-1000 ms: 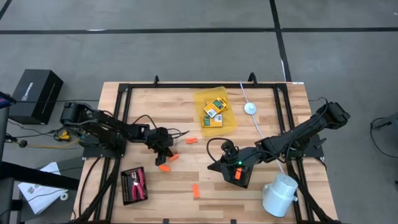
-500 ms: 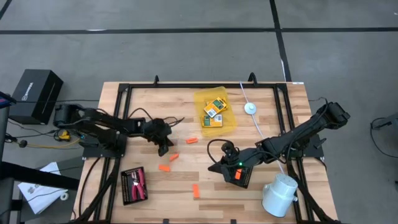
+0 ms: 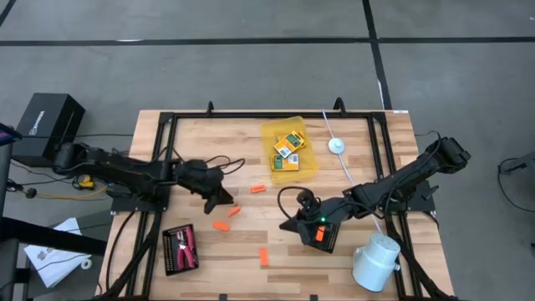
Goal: Pick & Place School Supplies
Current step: Put the orange eraser into the right black bin
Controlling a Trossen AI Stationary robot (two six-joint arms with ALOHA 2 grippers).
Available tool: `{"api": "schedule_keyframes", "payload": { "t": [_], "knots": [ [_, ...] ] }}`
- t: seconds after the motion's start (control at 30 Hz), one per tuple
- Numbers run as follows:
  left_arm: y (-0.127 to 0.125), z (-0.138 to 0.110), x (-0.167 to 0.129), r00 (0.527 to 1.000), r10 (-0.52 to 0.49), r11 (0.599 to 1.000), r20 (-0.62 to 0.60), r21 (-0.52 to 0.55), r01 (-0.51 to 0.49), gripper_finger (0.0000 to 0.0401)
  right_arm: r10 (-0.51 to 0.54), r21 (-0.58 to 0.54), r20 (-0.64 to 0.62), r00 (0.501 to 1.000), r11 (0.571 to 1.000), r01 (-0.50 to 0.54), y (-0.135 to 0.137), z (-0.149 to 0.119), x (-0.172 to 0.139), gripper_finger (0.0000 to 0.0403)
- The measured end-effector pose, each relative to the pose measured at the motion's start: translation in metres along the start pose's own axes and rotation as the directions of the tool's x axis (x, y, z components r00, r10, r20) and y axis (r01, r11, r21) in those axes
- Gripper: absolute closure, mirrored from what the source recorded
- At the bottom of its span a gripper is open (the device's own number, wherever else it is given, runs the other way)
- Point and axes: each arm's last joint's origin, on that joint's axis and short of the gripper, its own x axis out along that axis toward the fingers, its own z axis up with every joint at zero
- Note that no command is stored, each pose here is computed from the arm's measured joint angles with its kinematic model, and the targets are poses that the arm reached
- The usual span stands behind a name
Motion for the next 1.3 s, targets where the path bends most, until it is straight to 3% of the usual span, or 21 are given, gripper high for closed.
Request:
{"api": "schedule_keyframes", "payload": {
  "t": [0.23, 0.37, 0.57, 0.83, 1.03, 1.2, 1.3],
  "knots": [
    [-0.009, -0.006, 0.0, 0.999, -0.03, 0.999, -0.026, 0.027, 0.031, 0.0236, 0.055, -0.008, 0.047, 0.997, 0.998, -0.054, 0.004, 0.007, 0.001, 0.0403],
    [-0.006, -0.009, 0.0, 0.999, 0.017, 1.0, -0.052, 0.019, -0.016, 0.0229, 0.086, -0.03, 0.099, 0.991, 0.996, -0.083, 0.005, 0.018, 0.002, 0.0403],
    [0.005, -0.023, -0.003, 0.97, 0.168, 0.984, -0.177, -0.03, -0.176, 0.0229, 0.077, -0.058, 0.137, 0.988, 0.996, -0.07, 0.004, 0.033, 0.003, 0.0403],
    [0.001, -0.017, -0.003, 0.975, 0.16, 0.981, -0.156, -0.083, -0.175, 0.0213, 0.062, -0.058, 0.164, 0.984, 0.997, -0.053, 0.0, 0.044, 0.004, 0.0381],
    [-0.013, -0.012, -0.001, 0.973, 0.169, 0.983, -0.159, -0.045, -0.178, 0.0184, 0.053, -0.058, 0.176, 0.983, 0.997, -0.043, -0.003, 0.048, 0.005, 0.0334],
    [-0.015, -0.02, 0.006, 0.914, 0.294, 0.955, -0.279, 0.038, -0.295, 0.0179, 0.046, -0.06, 0.185, 0.982, 0.998, -0.035, -0.005, 0.051, 0.005, 0.0322],
    [-0.02, -0.018, 0.013, 0.901, 0.31, 0.951, -0.303, 0.073, -0.302, 0.0183, 0.043, -0.07, 0.188, 0.981, 0.997, -0.03, -0.006, 0.053, 0.005, 0.0321]
  ]
}}
